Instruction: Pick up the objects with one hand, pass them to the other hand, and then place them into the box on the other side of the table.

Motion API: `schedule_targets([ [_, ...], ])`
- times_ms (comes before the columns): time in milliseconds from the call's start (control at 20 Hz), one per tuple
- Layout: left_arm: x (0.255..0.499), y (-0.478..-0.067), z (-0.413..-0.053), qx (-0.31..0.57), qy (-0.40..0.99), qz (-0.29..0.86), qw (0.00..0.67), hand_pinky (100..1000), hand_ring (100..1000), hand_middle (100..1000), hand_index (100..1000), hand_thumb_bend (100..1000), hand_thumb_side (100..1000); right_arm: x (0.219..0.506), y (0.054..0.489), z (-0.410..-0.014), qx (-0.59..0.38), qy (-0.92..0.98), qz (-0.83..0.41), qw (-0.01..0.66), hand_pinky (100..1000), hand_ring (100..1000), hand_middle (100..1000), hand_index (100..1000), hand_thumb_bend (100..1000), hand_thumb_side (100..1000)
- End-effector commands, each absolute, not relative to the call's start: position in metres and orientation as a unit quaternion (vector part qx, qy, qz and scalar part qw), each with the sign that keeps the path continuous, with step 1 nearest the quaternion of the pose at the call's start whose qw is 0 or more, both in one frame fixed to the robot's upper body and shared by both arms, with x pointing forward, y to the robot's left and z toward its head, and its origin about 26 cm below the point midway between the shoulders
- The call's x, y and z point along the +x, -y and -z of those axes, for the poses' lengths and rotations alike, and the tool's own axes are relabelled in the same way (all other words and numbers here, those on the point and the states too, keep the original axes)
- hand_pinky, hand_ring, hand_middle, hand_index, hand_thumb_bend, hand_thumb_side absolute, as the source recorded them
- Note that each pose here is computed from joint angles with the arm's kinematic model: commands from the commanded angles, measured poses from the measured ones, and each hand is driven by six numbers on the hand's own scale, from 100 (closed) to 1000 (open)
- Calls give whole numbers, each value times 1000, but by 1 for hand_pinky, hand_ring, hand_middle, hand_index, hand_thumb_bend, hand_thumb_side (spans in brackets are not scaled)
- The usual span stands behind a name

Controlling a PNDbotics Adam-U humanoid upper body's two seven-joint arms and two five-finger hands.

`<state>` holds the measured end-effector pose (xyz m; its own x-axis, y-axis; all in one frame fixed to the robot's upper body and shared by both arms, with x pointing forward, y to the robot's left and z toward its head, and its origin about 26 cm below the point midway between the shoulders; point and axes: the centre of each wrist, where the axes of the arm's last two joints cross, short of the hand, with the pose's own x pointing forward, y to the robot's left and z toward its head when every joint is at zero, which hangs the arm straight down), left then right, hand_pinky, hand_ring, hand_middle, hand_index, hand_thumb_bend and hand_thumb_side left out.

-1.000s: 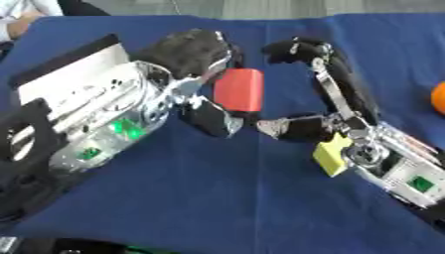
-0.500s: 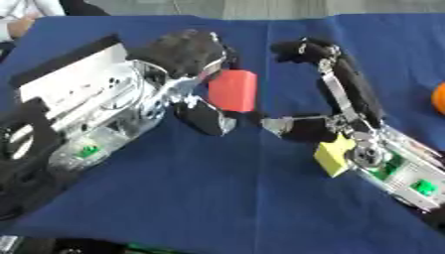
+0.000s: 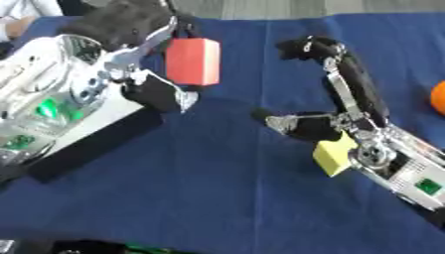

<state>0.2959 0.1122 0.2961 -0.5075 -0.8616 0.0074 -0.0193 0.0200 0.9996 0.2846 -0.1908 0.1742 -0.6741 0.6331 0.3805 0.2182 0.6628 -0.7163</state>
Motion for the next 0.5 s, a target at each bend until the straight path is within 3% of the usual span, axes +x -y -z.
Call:
schedule_targets([
  [50, 291, -133, -316, 367, 619, 576, 389, 734, 571, 377, 431, 100, 247, 283, 195, -183, -250, 859, -329, 302, 712, 703, 616, 776, 647, 187],
  [500, 304, -168, -317, 389, 610, 526, 448, 734, 569, 381, 436, 100, 246, 282, 197, -179, -243, 856, -347, 296, 725, 709, 619, 776, 644, 190],
])
